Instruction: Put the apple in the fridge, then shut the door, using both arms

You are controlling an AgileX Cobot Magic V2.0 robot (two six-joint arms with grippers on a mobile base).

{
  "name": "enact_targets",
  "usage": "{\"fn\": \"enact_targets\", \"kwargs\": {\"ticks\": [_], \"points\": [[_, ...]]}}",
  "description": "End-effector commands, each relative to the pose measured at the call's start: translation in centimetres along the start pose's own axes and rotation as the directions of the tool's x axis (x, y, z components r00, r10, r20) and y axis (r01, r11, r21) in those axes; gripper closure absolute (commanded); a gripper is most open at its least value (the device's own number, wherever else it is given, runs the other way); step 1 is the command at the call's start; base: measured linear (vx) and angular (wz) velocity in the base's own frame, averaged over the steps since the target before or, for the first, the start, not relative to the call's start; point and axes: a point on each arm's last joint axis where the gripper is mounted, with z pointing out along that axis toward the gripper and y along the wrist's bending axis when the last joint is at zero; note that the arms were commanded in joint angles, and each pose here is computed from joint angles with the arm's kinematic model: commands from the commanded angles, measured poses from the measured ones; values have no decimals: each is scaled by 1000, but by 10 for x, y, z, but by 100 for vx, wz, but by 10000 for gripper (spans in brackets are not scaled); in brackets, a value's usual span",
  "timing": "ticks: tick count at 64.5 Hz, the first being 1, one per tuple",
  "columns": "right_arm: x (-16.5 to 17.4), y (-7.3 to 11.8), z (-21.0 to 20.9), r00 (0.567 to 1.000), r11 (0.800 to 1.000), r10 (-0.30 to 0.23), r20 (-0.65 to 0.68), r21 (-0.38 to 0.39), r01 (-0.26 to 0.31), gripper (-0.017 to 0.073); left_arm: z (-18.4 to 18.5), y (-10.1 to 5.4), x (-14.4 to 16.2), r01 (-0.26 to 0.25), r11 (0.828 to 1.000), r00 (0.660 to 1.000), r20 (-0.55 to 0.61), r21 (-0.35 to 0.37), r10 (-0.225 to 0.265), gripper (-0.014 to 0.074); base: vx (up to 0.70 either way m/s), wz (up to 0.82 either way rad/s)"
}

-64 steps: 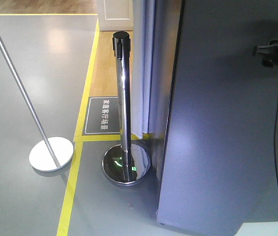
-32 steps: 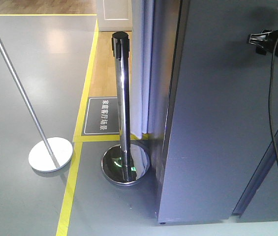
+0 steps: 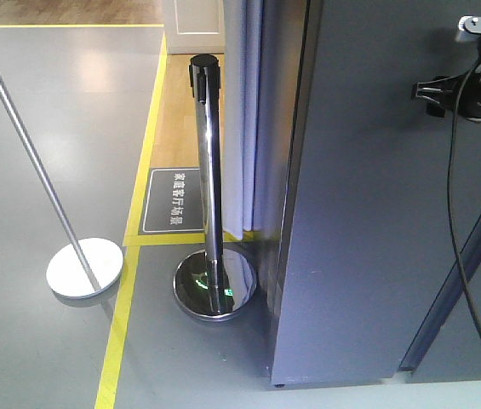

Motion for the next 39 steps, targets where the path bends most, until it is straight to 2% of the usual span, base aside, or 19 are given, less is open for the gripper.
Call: {"fn": "enact_targets", "kwargs": {"ticks": [1,10,24,29,39], "points": [[-48,21,-53,944,994,11,330,-103,24,51,-5,-1,-12,16,1000,996,87,1,-16,3,0,0],[-54,40,-90,931,986,-63,359,-120,112,51,-5,-1,-12,16,1000,996,87,1,-16,3,0,0],[-55,67,-143,919,967,-113,378,-170,189,51,-5,-1,-12,16,1000,996,87,1,-16,3,0,0],[-53,70,-161,920,964,-120,372,-179,198,51,-5,-1,-12,16,1000,996,87,1,-16,3,0,0],[-31,60,-182,924,965,-114,365,-182,191,51,-5,-1,-12,16,1000,996,87,1,-16,3,0,0]]}}
